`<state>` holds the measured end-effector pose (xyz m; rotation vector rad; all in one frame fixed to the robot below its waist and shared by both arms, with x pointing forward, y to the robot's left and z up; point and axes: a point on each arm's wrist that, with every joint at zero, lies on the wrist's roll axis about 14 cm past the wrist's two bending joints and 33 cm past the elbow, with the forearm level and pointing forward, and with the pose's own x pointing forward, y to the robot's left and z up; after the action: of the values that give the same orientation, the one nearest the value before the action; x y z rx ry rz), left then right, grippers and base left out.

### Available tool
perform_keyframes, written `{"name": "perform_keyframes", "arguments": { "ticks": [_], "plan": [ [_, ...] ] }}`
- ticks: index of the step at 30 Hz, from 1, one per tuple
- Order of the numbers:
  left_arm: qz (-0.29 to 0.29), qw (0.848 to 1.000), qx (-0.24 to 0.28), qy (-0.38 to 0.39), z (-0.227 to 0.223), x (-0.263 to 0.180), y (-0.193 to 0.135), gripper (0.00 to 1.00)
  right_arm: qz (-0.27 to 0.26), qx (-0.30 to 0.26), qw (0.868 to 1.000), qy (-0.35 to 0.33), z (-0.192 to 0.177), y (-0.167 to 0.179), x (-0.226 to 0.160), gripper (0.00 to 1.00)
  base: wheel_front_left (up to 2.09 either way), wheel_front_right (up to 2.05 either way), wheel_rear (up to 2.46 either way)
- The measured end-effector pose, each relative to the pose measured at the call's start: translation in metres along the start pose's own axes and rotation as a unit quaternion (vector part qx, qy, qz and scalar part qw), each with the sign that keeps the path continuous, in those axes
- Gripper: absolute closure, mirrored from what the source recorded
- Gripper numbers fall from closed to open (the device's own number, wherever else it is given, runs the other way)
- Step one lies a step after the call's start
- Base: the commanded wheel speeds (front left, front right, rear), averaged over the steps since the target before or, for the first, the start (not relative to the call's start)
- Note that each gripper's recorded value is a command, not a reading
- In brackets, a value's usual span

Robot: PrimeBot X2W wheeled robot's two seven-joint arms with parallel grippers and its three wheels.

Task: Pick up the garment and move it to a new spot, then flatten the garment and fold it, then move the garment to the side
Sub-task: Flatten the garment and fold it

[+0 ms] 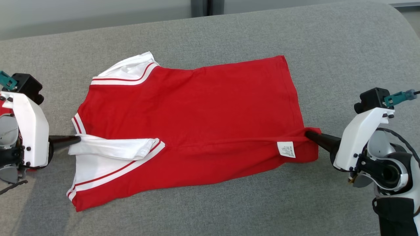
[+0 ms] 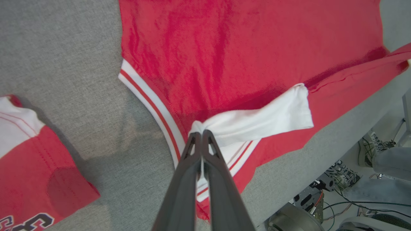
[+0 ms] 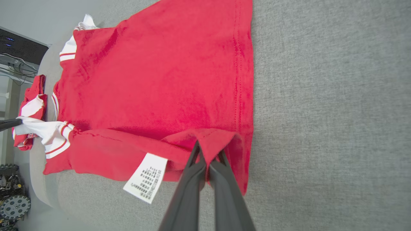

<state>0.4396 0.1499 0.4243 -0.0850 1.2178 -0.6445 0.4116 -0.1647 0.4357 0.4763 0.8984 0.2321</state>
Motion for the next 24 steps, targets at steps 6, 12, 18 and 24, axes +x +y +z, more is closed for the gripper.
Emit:
{"name": "perform_keyframes", "arguments": {
  "ticks": [6,12,18,24],
  "plan": [
    [0.002,1.000,-0.006,-0.020,0.006,0.004,0.002,0.00,0.003,-0.003,1.000,-0.014,0.005,0.004,0.010,0.08,0.00,0.00,0.00],
    [0.003,0.999,-0.011,-0.050,0.014,-0.002,0.002,0.00,0.006,-0.011,0.998,-0.054,0.018,0.009,0.010,0.00,0.00,0.00,0.00],
    [0.002,0.992,0.003,-0.130,0.034,-0.022,-0.009,0.00,0.019,-0.022,0.988,-0.151,0.048,0.021,-0.007,0.00,0.00,0.00,0.00],
    [0.030,0.966,0.029,-0.254,0.051,-0.053,-0.011,0.00,0.031,-0.046,0.965,-0.257,0.068,0.031,-0.034,0.00,0.00,0.00,0.00]
  ]
}}
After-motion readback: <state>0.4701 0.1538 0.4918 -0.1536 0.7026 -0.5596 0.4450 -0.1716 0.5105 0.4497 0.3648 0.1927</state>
